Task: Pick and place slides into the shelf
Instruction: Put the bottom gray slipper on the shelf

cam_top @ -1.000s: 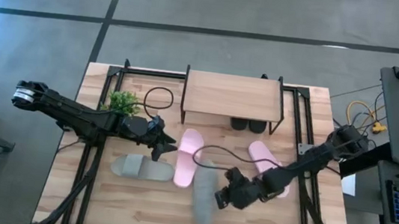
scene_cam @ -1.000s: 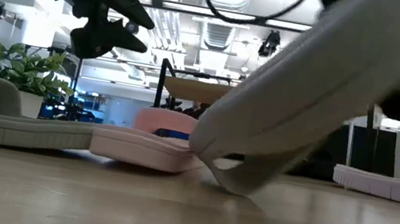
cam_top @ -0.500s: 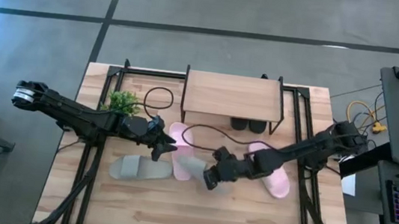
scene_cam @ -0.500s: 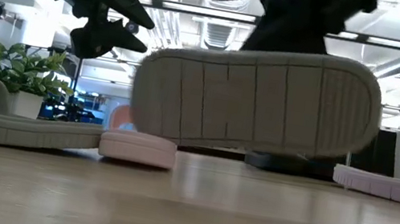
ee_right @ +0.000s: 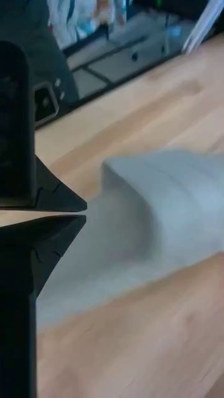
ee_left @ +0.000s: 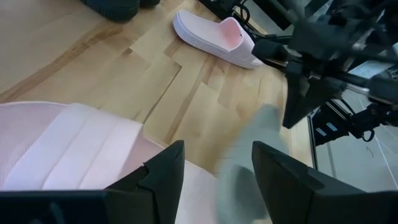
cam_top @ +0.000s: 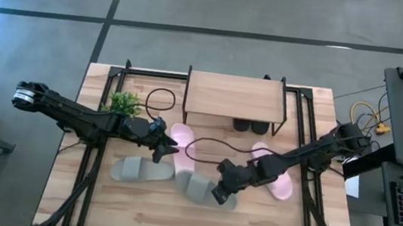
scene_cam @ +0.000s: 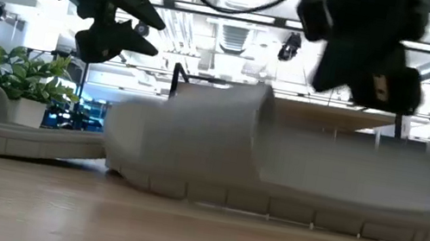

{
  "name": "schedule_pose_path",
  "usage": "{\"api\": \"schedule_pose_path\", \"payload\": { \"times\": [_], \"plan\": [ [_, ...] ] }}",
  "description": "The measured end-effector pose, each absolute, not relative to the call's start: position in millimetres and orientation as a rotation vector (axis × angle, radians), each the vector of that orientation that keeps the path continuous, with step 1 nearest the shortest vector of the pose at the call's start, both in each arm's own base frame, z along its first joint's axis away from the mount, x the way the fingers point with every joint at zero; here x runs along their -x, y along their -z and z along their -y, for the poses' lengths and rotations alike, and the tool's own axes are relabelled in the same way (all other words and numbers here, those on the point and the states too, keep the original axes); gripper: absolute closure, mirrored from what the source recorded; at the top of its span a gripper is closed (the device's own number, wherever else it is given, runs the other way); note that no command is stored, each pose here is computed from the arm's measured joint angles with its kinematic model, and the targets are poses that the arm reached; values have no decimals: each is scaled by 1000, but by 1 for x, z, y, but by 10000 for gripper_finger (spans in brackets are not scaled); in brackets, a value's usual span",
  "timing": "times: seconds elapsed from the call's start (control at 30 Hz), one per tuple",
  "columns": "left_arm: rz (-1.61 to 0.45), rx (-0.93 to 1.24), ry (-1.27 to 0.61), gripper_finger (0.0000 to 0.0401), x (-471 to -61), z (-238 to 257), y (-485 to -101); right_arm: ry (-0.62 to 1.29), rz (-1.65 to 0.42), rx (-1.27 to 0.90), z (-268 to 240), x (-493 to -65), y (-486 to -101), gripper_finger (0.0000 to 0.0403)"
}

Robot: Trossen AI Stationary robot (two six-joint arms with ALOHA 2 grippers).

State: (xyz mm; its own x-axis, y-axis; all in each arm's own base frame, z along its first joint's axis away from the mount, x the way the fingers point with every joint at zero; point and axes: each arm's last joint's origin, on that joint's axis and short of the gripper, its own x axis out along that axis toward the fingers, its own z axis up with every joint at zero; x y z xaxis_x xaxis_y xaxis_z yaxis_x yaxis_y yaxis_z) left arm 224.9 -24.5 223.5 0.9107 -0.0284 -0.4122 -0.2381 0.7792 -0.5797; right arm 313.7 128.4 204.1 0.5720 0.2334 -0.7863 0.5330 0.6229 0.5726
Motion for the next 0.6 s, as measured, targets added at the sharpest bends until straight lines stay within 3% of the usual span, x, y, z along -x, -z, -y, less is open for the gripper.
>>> {"api": "schedule_pose_path", "payload": {
  "times": [0.3, 0.6],
  "plan": [
    [-418, 673, -117, 228, -225, 24, -224, 298, -1008, -957, -129, -307, -197, 374],
    [-418, 673, -117, 228, -225, 24, -224, 314, -971, -1027, -127, -311, -199, 247]
  ]
}}
